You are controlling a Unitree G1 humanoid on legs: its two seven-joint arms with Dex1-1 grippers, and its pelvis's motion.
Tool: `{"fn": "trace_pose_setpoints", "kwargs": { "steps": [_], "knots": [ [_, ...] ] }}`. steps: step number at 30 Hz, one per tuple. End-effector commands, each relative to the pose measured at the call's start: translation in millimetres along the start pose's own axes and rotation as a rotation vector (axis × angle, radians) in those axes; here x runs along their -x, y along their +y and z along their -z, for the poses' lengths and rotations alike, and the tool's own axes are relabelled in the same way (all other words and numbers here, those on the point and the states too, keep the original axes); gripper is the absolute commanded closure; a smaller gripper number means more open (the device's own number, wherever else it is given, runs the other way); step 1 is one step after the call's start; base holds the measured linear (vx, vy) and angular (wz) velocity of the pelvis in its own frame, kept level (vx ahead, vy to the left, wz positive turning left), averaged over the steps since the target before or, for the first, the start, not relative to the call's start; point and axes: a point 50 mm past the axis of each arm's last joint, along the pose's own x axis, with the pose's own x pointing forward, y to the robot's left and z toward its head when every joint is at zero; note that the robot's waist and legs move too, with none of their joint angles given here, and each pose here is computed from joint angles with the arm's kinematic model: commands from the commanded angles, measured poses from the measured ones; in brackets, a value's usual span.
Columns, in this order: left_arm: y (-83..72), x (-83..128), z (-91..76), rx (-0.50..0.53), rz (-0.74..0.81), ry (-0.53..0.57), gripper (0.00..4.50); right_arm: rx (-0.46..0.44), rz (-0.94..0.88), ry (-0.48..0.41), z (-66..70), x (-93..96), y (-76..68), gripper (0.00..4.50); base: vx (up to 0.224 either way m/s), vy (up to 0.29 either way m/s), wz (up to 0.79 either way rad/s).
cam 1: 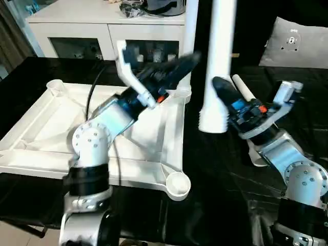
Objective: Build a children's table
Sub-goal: Pick table leg
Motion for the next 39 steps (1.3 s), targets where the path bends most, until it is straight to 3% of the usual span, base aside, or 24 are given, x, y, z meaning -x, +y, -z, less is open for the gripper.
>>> {"fn": "trace_pose_setpoints", "kwargs": {
  "steps": [1,5,9,10,11,12,18,20,23,27,29,30,32,33,39],
  "knots": [
    [-4.3,-1.4,-1.8,0.035,0.029,0.006,0.00,0.017,-0.056,0.020,-0.2,-2.6,9.3,2.63,0.000,0.000,0.00],
    [-6.4,-3.3,-0.9,0.048,0.035,0.019,0.00,0.043,-0.053,0.064,3.9,-3.1,9.3,2.63,0.000,0.000,0.00],
    [-2.0,-4.5,4.9,-0.047,-0.028,0.069,0.00,0.169,0.040,0.162,16.2,-7.9,3.1,2.63,0.000,0.000,0.00],
    [4.5,-4.9,7.2,-0.154,-0.097,0.072,0.00,0.298,0.111,0.206,24.9,-12.9,-3.5,2.63,0.000,0.000,0.00],
    [6.1,-5.1,7.7,-0.197,-0.116,0.065,0.00,0.395,0.155,0.230,28.6,-15.2,-7.3,2.63,0.000,0.000,0.00],
    [6.1,-5.1,7.7,-0.197,-0.116,0.065,0.00,0.395,0.155,0.230,28.6,-15.2,-7.3,2.63,0.000,0.000,0.00],
    [13.5,-6.5,17.6,-0.431,-0.241,0.047,0.37,0.682,0.220,0.215,46.9,-25.1,-11.7,2.64,0.000,0.000,0.00],
    [14.4,-6.4,17.7,-0.435,-0.258,0.034,0.37,0.686,0.223,0.213,49.1,-25.2,-12.0,2.64,0.000,0.000,0.00],
    [14.8,-5.6,20.4,-0.563,-0.253,0.020,0.37,0.738,0.244,0.189,55.2,-24.2,-15.1,2.64,0.000,0.000,0.00],
    [16.7,-3.9,24.5,-0.561,-0.264,0.004,0.37,0.780,0.237,0.174,62.8,-22.9,-17.7,2.64,0.000,0.000,0.00],
    [17.4,-2.6,27.3,-0.599,-0.260,0.021,0.51,0.773,0.246,0.170,63.9,-22.3,-19.3,2.64,0.000,0.000,0.00],
    [17.9,-1.8,30.4,-0.615,-0.259,0.028,0.81,0.776,0.249,0.159,63.8,-22.6,-20.2,2.64,0.000,0.000,0.00],
    [18.0,-1.5,31.4,-0.616,-0.258,0.030,0.78,0.777,0.249,0.159,63.9,-23.0,-20.6,2.64,0.000,0.000,0.00],
    [17.8,-1.3,33.5,-0.622,-0.251,0.031,1.05,0.781,0.244,0.160,64.5,-23.8,-21.3,2.64,0.000,0.000,0.00],
    [18.6,-1.4,35.1,-0.630,-0.248,0.023,1.50,0.798,0.229,0.155,65.9,-26.0,-23.4,2.64,0.000,0.000,0.00]
  ]
}}
